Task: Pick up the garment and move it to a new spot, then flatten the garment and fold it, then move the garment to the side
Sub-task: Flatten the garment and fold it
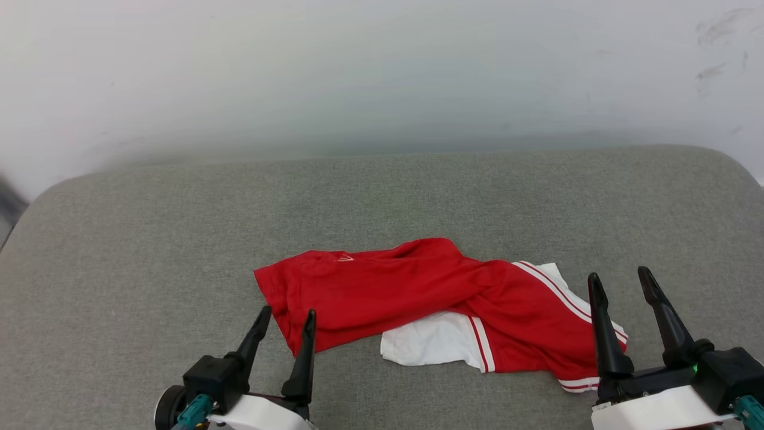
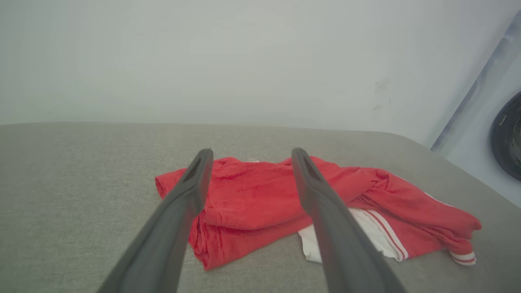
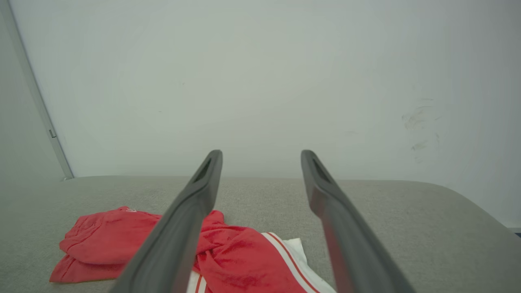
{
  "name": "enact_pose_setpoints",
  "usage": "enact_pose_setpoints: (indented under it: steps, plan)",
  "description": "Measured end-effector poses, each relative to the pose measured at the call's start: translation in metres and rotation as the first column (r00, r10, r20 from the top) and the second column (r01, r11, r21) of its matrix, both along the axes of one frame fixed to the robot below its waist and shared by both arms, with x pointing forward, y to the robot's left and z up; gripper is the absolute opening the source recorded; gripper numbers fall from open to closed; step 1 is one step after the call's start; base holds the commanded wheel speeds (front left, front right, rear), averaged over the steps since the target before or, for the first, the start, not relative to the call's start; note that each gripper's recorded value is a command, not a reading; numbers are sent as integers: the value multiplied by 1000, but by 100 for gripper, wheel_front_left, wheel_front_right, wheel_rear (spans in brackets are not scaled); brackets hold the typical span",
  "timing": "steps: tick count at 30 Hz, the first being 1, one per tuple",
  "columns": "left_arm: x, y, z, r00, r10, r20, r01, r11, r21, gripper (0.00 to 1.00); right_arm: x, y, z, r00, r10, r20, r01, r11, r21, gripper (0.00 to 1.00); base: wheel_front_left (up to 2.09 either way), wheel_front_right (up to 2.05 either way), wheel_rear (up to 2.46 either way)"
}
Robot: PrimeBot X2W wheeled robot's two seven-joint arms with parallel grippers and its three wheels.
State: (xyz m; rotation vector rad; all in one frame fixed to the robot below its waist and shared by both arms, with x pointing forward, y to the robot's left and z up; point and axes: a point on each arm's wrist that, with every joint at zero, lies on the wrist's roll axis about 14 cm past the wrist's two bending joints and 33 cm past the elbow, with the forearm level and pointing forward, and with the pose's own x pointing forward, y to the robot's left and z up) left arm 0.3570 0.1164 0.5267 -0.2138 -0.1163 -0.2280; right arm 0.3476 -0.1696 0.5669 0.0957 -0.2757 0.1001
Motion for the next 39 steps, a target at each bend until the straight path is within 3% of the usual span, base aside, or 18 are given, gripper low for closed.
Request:
enact_pose_setpoints:
  steps: [7,11,14,17,24,29,33,34,35,39]
  plan:
    - [29,-21,-31,968,-144,-204,167,981,100,100,10,1,-4,1000,3,-13,-3,1000,1,100,0,0,0]
    - [57,-25,-43,912,-184,-366,245,961,130,100,16,-10,-10,999,-31,-32,32,999,6,100,0,0,0]
    - [71,-30,-61,821,-216,-529,331,935,132,100,20,-14,-17,998,-41,-55,42,999,9,100,0,0,0]
    - [75,-39,-81,679,-251,-690,442,890,111,100,27,-13,-20,997,-39,-63,40,999,7,100,0,0,0]
    - [81,-27,-116,438,-173,-882,578,806,128,100,37,-20,-29,994,-59,-88,60,998,7,100,0,0,0]
    - [82,-11,-142,349,-90,-933,620,769,158,100,40,-23,-35,992,-70,-108,71,997,8,100,0,0,0]
    - [81,-10,-154,312,-71,-947,652,741,159,100,39,-29,-41,988,-88,-126,89,996,5,100,0,0,0]
    - [80,-11,-156,301,-70,-951,660,735,155,85,39,-30,-41,988,-91,-128,93,996,6,100,0,0,0]
    - [80,-11,-157,293,-70,-953,665,732,150,0,39,-31,-41,987,-93,-128,95,996,5,100,0,0,0]
    - [80,-10,-157,299,-70,-952,673,722,159,0,39,-33,-39,988,-99,-122,100,995,4,100,0,0,0]
